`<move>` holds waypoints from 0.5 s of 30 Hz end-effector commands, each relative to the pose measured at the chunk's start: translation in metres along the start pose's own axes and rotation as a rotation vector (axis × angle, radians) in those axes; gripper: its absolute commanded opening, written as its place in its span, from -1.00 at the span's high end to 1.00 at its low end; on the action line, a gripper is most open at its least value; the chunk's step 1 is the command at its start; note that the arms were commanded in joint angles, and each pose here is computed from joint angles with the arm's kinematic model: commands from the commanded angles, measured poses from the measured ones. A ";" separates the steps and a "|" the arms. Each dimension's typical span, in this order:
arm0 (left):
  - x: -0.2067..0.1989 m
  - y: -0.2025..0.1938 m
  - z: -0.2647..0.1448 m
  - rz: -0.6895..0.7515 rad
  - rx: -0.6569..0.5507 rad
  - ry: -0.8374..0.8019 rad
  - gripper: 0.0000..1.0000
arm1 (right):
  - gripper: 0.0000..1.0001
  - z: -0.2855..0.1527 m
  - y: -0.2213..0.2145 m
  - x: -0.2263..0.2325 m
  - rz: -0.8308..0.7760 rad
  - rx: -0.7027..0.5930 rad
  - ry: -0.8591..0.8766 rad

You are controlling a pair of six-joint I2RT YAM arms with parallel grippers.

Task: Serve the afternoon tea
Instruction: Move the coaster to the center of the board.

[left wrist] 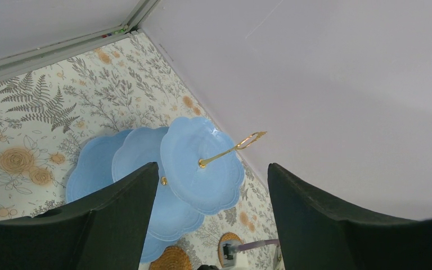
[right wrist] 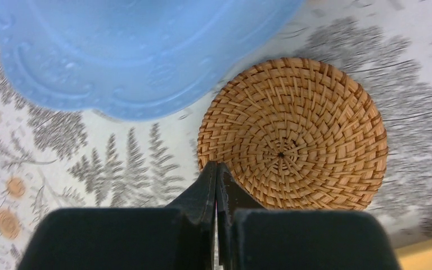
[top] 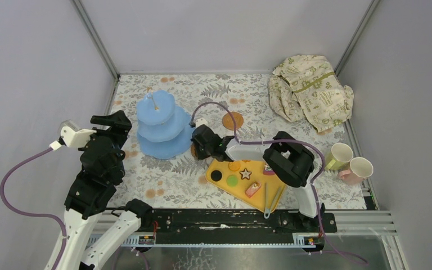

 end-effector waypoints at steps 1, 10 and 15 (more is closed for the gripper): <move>-0.006 0.002 0.003 -0.013 -0.023 -0.015 -0.55 | 1.00 -0.003 0.007 -0.035 0.027 0.024 -0.043; -0.008 -0.005 0.008 -0.002 -0.014 -0.012 -0.55 | 1.00 0.019 0.050 -0.082 0.112 -0.020 -0.048; -0.011 -0.011 0.013 0.006 -0.003 -0.010 -0.55 | 1.00 0.036 0.077 -0.099 0.126 -0.035 -0.035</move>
Point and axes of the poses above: each gripper's point midway between its finger pads, its own z axis out along the fingers, its own x axis along the line the jaws close on, y = z × x, the point moved 1 cm from there along -z, back along the fingers, and after that the axes turned 13 degrees about -z, right-handed, at the moved point
